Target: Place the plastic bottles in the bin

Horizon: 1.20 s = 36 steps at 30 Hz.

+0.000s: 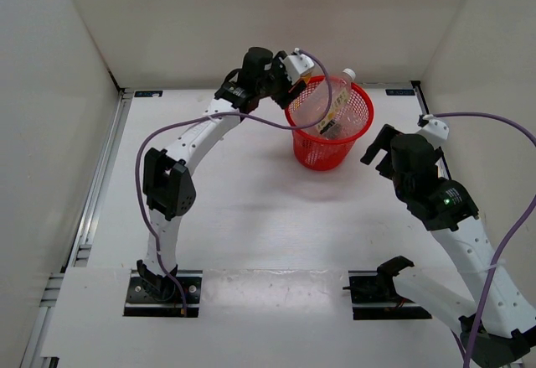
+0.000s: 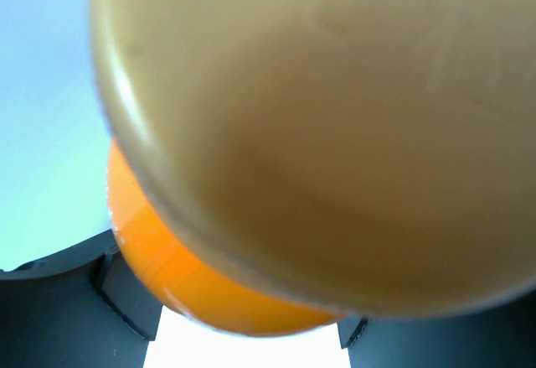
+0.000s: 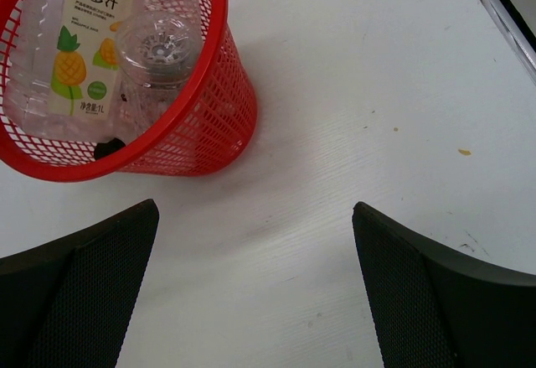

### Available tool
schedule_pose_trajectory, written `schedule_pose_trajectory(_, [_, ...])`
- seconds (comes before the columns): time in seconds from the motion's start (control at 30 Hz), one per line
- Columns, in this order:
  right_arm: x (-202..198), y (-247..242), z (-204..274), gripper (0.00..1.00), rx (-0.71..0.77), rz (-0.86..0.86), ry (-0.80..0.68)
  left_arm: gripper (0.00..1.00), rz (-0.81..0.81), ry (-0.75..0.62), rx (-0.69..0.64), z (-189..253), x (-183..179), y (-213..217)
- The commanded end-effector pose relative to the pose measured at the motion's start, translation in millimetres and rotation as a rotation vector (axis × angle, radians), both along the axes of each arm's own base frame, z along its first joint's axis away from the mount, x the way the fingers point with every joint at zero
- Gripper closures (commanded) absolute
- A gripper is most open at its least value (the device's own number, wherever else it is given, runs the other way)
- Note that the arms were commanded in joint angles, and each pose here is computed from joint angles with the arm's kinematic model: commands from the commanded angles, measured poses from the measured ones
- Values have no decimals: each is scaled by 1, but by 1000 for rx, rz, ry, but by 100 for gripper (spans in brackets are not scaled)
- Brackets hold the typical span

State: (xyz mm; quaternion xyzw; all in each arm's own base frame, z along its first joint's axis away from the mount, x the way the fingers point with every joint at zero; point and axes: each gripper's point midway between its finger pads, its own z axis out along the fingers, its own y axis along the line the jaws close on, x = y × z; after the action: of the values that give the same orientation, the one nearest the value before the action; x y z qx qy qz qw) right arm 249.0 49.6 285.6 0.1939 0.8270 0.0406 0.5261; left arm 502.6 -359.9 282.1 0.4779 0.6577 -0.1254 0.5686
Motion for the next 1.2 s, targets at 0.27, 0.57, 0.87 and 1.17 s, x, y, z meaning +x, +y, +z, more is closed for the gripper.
schedule_pose_trajectory(0.27, [0,1,5,0,25,2,-23,69,-140,62,-52,7,-38,-39])
schedule_pose_trajectory(0.57, [-1,1,2,0,20,2,-14,18,-105,123,-9,-16,-40,-31])
schedule_pose_trajectory(0.87, [-1,4,1,0,29,18,-10,0,-115,37,178,-19,-46,-15])
schedule_pose_trajectory(1.17, [0,7,-1,0,29,25,1,0,-208,11,145,13,-71,-25])
